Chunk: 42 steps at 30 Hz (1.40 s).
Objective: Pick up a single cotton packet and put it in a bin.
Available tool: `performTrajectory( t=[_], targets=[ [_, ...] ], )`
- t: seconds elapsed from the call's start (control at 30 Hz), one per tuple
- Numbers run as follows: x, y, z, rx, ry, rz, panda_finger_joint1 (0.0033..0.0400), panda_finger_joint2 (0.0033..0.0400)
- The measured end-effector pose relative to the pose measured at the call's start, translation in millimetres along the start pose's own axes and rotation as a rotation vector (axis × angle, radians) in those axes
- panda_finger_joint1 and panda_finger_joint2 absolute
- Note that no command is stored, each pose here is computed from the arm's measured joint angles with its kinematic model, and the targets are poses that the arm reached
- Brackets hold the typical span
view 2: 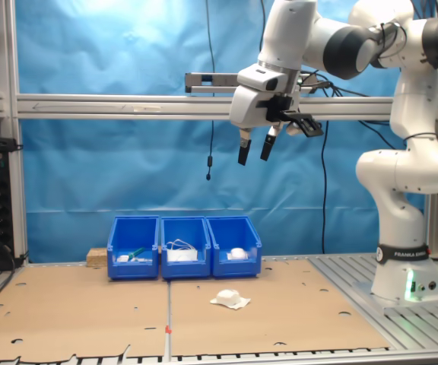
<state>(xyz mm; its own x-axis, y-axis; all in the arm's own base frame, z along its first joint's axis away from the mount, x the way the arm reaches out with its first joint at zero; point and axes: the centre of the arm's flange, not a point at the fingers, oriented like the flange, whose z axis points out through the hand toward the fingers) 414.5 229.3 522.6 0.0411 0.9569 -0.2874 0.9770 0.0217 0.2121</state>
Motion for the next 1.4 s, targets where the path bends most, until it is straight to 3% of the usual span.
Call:
performTrajectory(
  t=[1.4],
  targets=[
    [-3.4,1.9,2.0,0.004,0.0,0.007,0.04,0.04]
  ],
)
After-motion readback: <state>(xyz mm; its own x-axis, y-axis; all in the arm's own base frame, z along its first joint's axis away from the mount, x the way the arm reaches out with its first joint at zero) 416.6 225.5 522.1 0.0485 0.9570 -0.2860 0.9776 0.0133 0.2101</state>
